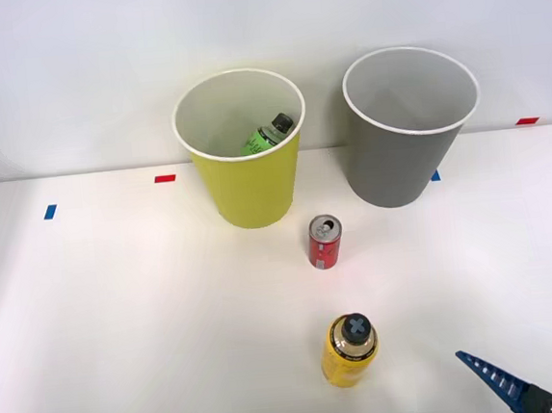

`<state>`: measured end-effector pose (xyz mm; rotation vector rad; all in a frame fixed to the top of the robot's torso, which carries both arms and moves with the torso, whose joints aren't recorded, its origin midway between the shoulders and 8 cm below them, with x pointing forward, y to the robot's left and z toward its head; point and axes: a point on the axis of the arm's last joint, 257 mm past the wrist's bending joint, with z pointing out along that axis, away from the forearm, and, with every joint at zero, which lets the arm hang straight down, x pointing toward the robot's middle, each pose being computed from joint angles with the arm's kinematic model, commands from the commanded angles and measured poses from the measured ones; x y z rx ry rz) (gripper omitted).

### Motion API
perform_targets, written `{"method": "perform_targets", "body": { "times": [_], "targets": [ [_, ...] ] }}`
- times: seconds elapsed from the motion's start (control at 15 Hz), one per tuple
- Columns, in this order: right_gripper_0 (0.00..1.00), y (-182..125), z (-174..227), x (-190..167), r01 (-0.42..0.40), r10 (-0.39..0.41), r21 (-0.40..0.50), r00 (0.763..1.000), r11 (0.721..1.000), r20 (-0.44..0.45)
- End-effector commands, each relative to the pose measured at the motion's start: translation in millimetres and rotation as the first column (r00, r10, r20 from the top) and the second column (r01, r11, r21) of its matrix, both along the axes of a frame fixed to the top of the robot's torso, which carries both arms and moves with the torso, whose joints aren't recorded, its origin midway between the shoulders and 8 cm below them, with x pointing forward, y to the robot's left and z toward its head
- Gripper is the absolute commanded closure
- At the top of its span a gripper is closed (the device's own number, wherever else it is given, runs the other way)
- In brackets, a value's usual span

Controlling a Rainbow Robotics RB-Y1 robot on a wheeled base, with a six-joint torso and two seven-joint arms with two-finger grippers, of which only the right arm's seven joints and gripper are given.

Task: Put cans in the gray bin, plastic bottles in the light green bin

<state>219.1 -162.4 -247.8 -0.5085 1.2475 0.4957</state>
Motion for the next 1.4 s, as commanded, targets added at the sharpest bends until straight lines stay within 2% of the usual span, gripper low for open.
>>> {"method": "perform_targets", "body": {
  "times": [0.07, 0.47, 0.87, 1.4],
  "targets": [
    [0.00, 15, 0, 10, -0.016, 0.016, 0.028, 1.000, 0.999, -0.010],
    [0.00, 40, -9, 42, -0.071, 0.070, 0.020, 0.997, 0.997, 0.026],
    [0.00, 69, -6, 53, -0.123, 0.122, 0.049, 0.992, 0.991, 0.035],
    [0.00, 98, 3, 87, -0.127, 0.126, 0.016, 0.990, 0.992, 0.065]
  ]
}}
